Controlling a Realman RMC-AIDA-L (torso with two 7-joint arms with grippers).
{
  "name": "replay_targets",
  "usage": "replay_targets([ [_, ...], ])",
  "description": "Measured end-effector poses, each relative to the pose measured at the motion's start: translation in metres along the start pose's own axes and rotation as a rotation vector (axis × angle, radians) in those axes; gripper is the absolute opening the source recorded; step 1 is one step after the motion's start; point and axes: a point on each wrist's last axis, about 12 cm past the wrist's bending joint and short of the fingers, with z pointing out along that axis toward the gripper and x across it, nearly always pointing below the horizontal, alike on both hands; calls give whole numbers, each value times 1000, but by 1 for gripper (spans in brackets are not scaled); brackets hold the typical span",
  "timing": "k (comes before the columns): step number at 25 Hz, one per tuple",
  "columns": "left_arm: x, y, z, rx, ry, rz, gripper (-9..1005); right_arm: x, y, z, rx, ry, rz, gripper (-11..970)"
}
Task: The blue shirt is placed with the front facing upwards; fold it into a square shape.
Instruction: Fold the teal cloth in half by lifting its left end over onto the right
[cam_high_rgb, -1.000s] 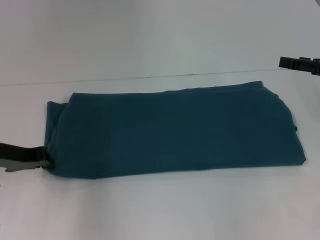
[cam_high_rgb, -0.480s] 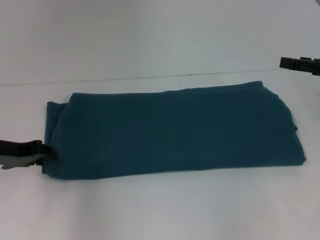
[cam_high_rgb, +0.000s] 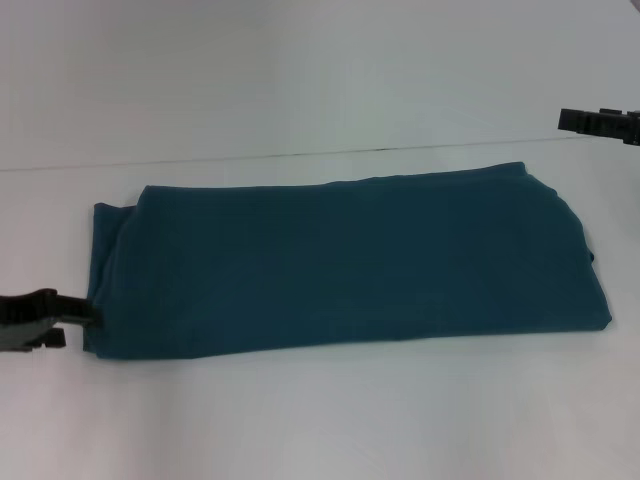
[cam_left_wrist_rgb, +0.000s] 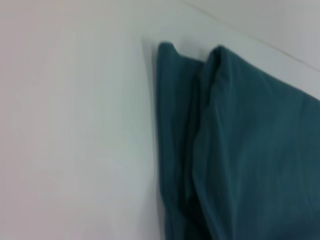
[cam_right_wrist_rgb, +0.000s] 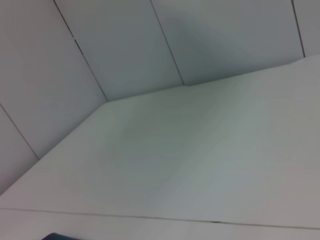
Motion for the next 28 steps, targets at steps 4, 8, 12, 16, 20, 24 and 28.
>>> replay_targets([
  [4, 4, -3, 1, 24, 42, -28, 593, -2, 0, 0, 0, -1, -2, 899],
  [8, 7, -10, 7, 58, 91, -50, 597, -3, 0, -1, -3, -1, -6, 900],
  [12, 6, -15, 15, 87, 116, -81, 592, -7, 0, -2, -1, -5, -17, 900],
  [16, 8, -16, 23, 103, 132, -101, 592, -9, 0, -3, -3, -6, -23, 900],
  [20, 10, -16, 24, 108, 139, -122, 592, -10, 1, -4, -2, -9, -30, 900],
  [24, 12, -14, 27, 105, 150, -145, 592, -10, 1, -4, -1, -9, -31, 899],
  [28, 15, -12, 31, 98, 153, -168, 593, -10, 0, -4, 0, -9, -30, 900],
])
